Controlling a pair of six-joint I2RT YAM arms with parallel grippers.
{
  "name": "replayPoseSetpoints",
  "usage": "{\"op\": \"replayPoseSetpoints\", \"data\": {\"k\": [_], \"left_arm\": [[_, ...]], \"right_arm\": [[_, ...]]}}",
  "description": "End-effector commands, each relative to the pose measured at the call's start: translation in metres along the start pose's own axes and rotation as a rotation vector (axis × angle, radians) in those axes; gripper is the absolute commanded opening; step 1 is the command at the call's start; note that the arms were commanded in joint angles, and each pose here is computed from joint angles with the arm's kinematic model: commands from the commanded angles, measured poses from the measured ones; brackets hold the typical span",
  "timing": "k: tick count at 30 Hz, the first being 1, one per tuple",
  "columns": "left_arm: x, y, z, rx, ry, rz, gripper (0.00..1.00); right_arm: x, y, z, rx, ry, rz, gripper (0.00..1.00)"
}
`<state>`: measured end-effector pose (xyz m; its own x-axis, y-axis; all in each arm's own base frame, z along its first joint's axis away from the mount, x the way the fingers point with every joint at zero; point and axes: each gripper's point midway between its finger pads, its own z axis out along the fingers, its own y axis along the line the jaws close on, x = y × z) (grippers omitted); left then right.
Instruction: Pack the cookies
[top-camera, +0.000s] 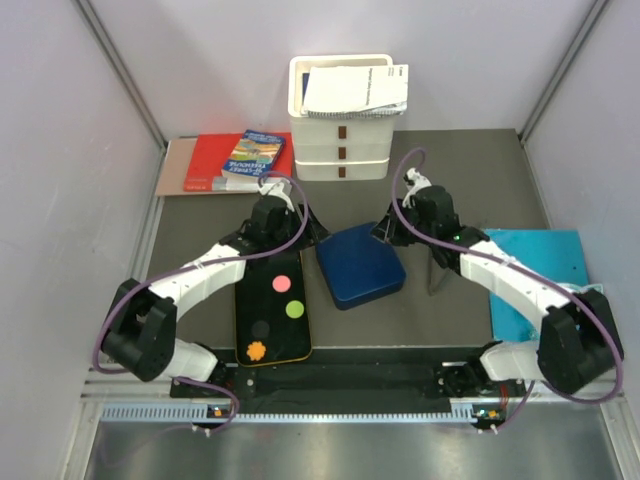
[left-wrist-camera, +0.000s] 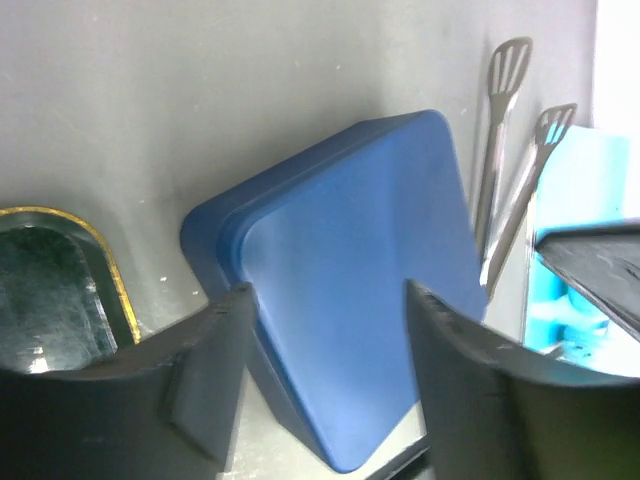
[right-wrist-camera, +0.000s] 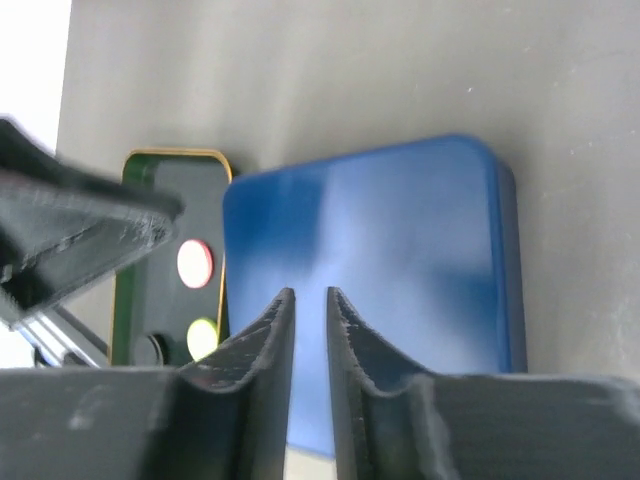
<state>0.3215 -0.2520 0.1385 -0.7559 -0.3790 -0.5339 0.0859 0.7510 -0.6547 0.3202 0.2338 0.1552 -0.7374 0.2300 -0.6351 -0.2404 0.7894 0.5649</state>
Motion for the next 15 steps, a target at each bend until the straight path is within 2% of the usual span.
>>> {"op": "replayPoseSetpoints", "data": {"k": [1,3,7,11,15], "left_arm": [[-0.007,0.002,-0.008,-0.026,-0.027,0.039,0.72],[-0.009,0.009,-0.012,-0.069,-0.038,0.063,0.80],[-0.012,0.031,-0.022,-0.182,-0.063,0.089,0.90],[-0.019,0.050,-0.033,-0.291,-0.102,0.115,0.93],[-0.017,0.058,-0.040,-0.325,-0.102,0.133,0.91]], "right_arm": [[0.010,0.001,-0.028,0.029,-0.042,-0.102,0.25],[0.020,-0.011,-0.036,0.075,-0.041,-0.130,0.32],[0.018,-0.016,-0.065,0.120,-0.118,-0.193,0.37],[0.015,-0.025,-0.086,0.179,-0.191,-0.234,0.38],[0.015,-0.029,-0.100,0.204,-0.223,-0.258,0.38]]}}
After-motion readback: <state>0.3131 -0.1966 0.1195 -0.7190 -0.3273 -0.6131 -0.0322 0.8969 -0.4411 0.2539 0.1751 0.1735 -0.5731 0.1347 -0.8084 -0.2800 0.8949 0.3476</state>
